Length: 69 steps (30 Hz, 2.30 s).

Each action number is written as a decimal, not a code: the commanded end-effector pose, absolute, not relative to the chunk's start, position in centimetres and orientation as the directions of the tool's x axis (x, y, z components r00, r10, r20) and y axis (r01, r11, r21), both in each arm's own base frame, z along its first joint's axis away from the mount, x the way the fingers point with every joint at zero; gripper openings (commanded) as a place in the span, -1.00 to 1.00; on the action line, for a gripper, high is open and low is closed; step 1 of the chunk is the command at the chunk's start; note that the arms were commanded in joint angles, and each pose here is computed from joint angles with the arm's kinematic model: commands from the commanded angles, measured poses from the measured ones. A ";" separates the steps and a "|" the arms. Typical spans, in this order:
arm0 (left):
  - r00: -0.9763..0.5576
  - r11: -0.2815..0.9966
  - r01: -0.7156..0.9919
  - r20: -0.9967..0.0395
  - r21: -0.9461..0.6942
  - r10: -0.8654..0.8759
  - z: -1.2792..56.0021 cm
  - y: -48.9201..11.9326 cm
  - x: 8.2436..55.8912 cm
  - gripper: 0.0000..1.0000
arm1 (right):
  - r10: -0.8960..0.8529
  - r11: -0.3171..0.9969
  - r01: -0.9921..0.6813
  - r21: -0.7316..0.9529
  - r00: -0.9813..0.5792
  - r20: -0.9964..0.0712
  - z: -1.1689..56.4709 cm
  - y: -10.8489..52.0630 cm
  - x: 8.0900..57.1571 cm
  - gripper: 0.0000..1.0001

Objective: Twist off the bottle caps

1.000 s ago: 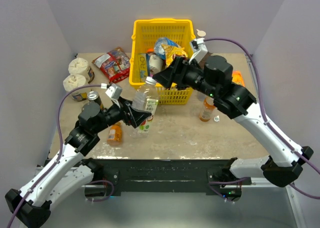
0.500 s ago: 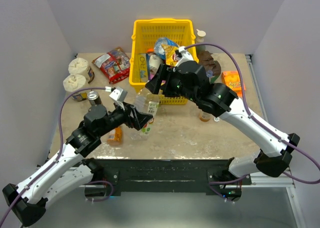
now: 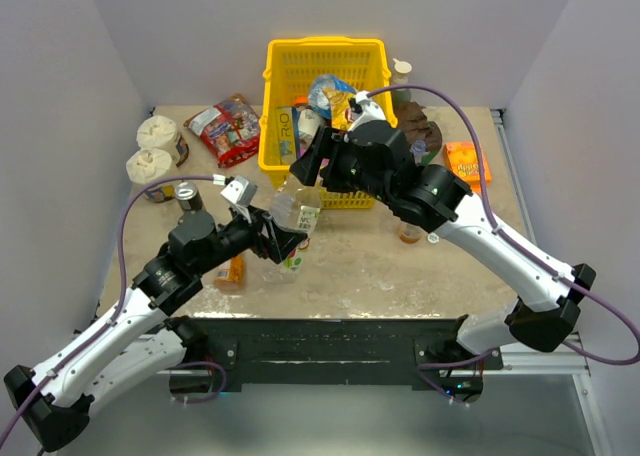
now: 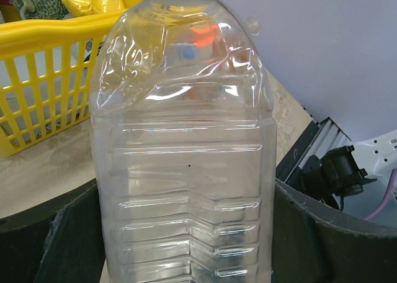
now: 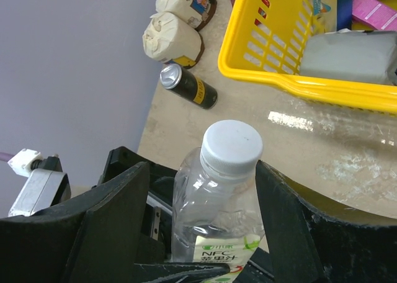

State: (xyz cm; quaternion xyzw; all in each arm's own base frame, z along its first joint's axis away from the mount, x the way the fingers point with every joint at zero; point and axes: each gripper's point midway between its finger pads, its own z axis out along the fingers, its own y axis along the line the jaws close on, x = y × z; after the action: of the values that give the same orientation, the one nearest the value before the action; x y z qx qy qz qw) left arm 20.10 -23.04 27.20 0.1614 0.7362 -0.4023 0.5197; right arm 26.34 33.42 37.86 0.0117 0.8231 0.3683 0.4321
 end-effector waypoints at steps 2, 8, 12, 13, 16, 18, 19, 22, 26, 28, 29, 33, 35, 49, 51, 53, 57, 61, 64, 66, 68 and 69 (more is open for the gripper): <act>-0.315 0.582 0.720 -0.925 -0.379 -0.213 30.1 -23.5 19.7 -0.48 | 0.362 0.717 -0.316 0.622 -0.593 -0.719 39.7 33.7 26.8 0.43; -0.310 0.574 0.730 -0.928 -0.371 -0.206 29.9 -23.8 19.5 -0.49 | 0.346 0.725 -0.317 0.611 -0.600 -0.722 39.3 34.0 27.0 0.38; -0.314 0.561 0.741 -0.929 -0.370 -0.199 29.7 -24.2 19.1 -0.49 | 0.343 0.721 -0.326 0.612 -0.599 -0.724 39.3 34.2 27.0 0.36; -0.315 0.561 0.740 -0.928 -0.370 -0.198 29.6 -24.2 19.1 -0.49 | 0.340 0.724 -0.325 0.609 -0.600 -0.724 39.2 34.3 27.1 0.36; -0.317 0.558 0.742 -0.928 -0.371 -0.194 29.5 -24.4 19.1 -0.49 | 0.338 0.724 -0.326 0.608 -0.600 -0.725 39.2 34.4 27.2 0.35; -0.321 0.557 0.742 -0.927 -0.373 -0.192 29.4 -24.5 19.0 -0.49 | 0.338 0.724 -0.327 0.608 -0.601 -0.725 39.2 34.4 27.2 0.33; -0.321 0.555 0.744 -0.927 -0.372 -0.193 29.4 -24.5 19.0 -0.49 | 0.338 0.723 -0.328 0.607 -0.599 -0.726 39.2 34.4 27.2 0.32; -0.322 0.554 0.743 -0.926 -0.375 -0.195 29.5 -24.6 19.0 -0.49 | 0.336 0.724 -0.328 0.607 -0.601 -0.725 39.2 34.4 27.1 0.29; -0.321 0.549 0.746 -0.926 -0.377 -0.199 29.8 -24.8 19.0 -0.49 | 0.330 0.728 -0.328 0.603 -0.603 -0.727 38.8 34.5 27.2 0.15; -0.324 0.547 0.746 -0.925 -0.380 -0.200 29.7 -24.8 18.9 -0.50 | 0.328 0.729 -0.328 0.601 -0.603 -0.727 38.5 34.4 27.1 0.06; -0.324 0.545 0.747 -0.924 -0.381 -0.202 29.8 -24.8 18.9 -0.49 | 0.328 0.729 -0.332 0.599 -0.598 -0.731 38.6 34.3 27.1 -0.04; -0.320 0.507 0.764 -0.917 -0.399 -0.240 30.7 -25.1 18.5 -0.49 | 0.300 0.736 -0.365 0.570 -0.579 -0.758 38.6 33.9 27.2 -0.21; -0.312 0.480 0.780 -0.914 -0.402 -0.260 31.1 -25.3 18.2 -0.49 | 0.302 0.728 -0.384 0.568 -0.564 -0.769 39.0 33.4 27.6 -0.32; -0.317 0.265 0.882 -0.906 -0.391 -0.281 32.7 -25.8 15.9 -0.53 | 0.086 0.440 -0.768 0.465 -0.480 -0.873 40.9 31.5 25.1 -0.41; -0.325 0.251 0.883 -0.903 -0.396 -0.281 32.9 -25.6 15.9 -0.53 | 0.075 0.447 -0.770 0.456 -0.475 -0.877 40.9 31.4 25.4 -0.42; -0.334 0.259 0.877 -0.901 -0.405 -0.278 32.6 -25.4 16.3 -0.53 | 0.095 0.472 -0.752 0.459 -0.475 -0.875 41.1 31.1 25.9 -0.42; -0.348 0.274 0.867 -0.899 -0.416 -0.264 31.6 -25.2 16.5 -0.54 | 0.157 0.492 -0.736 0.465 -0.451 -0.879 42.5 30.6 26.6 -0.46; -0.351 0.284 0.864 -0.902 -0.416 -0.253 31.4 -25.2 16.5 -0.55 | 0.210 0.528 -0.708 0.469 -0.426 -0.880 43.7 29.7 27.4 -0.46; -0.348 0.295 0.861 -0.902 -0.415 -0.254 31.3 -25.0 16.6 -0.55 | 0.266 0.618 -0.616 0.488 -0.420 -0.868 43.8 27.5 28.8 -0.50; -0.343 0.313 0.855 -0.903 -0.414 -0.260 31.2 -24.8 16.8 -0.55 | 0.305 0.668 -0.547 0.505 -0.417 -0.856 43.7 25.4 30.1 -0.53; -0.336 0.321 0.854 -0.905 -0.410 -0.261 31.3 -24.7 16.8 -0.55 | 0.339 0.740 -0.440 0.508 -0.408 -0.848 42.7 22.2 31.4 -0.56; -0.335 0.326 0.852 -0.905 -0.410 -0.264 31.3 -24.6 16.9 -0.55 | 0.347 0.763 -0.404 0.505 -0.403 -0.847 42.3 21.1 31.8 -0.57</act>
State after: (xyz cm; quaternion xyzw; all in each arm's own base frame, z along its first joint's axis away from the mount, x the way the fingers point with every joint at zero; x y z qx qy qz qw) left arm 16.80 -25.14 30.03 0.2370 0.6377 -0.5353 0.5005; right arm 30.37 26.99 39.77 -0.1083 0.7673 0.3983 0.4909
